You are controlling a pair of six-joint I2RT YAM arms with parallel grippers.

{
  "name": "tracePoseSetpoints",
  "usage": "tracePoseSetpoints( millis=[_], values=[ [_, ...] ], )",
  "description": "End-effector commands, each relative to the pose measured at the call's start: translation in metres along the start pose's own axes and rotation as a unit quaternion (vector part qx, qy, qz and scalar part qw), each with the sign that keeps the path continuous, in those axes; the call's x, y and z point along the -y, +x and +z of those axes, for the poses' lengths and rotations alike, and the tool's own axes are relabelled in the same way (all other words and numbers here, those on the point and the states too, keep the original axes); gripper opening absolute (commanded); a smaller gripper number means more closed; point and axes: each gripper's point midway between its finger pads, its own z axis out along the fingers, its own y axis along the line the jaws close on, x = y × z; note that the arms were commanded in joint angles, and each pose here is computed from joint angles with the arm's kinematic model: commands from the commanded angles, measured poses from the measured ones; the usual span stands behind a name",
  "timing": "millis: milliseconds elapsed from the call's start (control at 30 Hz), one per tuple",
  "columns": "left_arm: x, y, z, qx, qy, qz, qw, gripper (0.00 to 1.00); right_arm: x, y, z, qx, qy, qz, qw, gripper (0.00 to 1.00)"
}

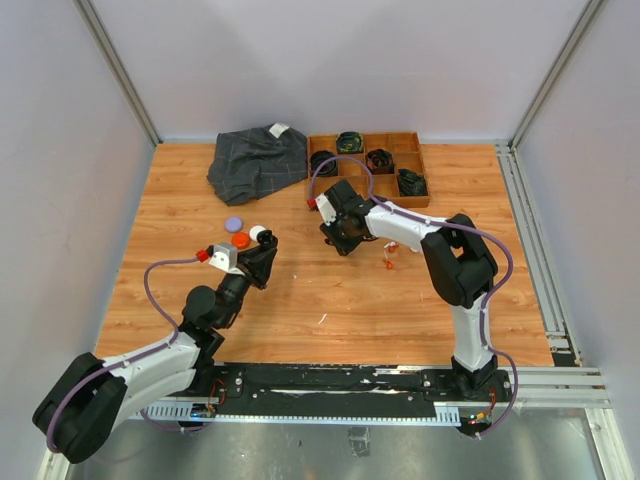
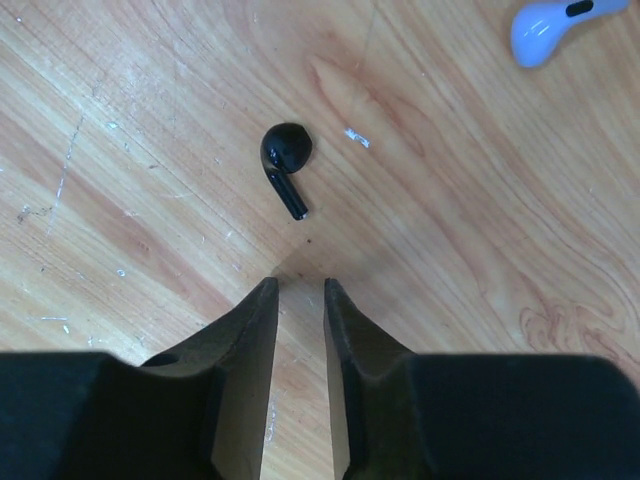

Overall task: Insert the wireless bluetooth earbuds into the charging case
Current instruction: Move the earbud to the center of the board.

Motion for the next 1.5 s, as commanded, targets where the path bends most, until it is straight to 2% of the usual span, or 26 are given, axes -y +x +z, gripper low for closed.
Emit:
tracePoseSetpoints(
  millis=[0, 200, 300, 567, 800, 1100, 1467],
  values=[
    [0.001, -0.014, 0.000, 0.027, 0.003, -0.002, 1.000, 0.00, 0.001, -0.005, -0.001, 0.015, -0.008, -0.014, 1.000, 0.29],
    [0.001, -0.014, 0.000, 0.027, 0.002, -0.002, 1.000, 0.00, 0.002, -0.030, 0.008, 0.050, -0.025, -0.072, 0.996, 0.39],
    [0.000, -0.013, 0.000, 0.026, 0.002, -0.001, 1.000, 0.00, 0.000, -0.036, 0.013, 0.055, -0.035, -0.087, 0.994, 0.40],
    [0.001, -0.013, 0.000, 0.026, 0.003, 0.000, 1.000, 0.00, -0.002, -0.041, 0.026, 0.051, -0.050, -0.099, 0.993, 0.39],
    [0.002, -0.014, 0.000, 0.027, 0.005, 0.000, 1.000, 0.00, 0.002, -0.033, 0.029, 0.028, -0.042, -0.098, 0.994, 0.31],
    [0.001, -0.013, 0.000, 0.026, 0.005, 0.002, 1.000, 0.00, 0.004, -0.010, 0.016, -0.016, -0.023, -0.052, 0.998, 0.16],
    [0.000, -0.017, -0.001, 0.034, 0.003, 0.006, 0.999, 0.00, 0.001, 0.049, -0.019, -0.098, 0.017, 0.046, 0.994, 0.17]
  ],
)
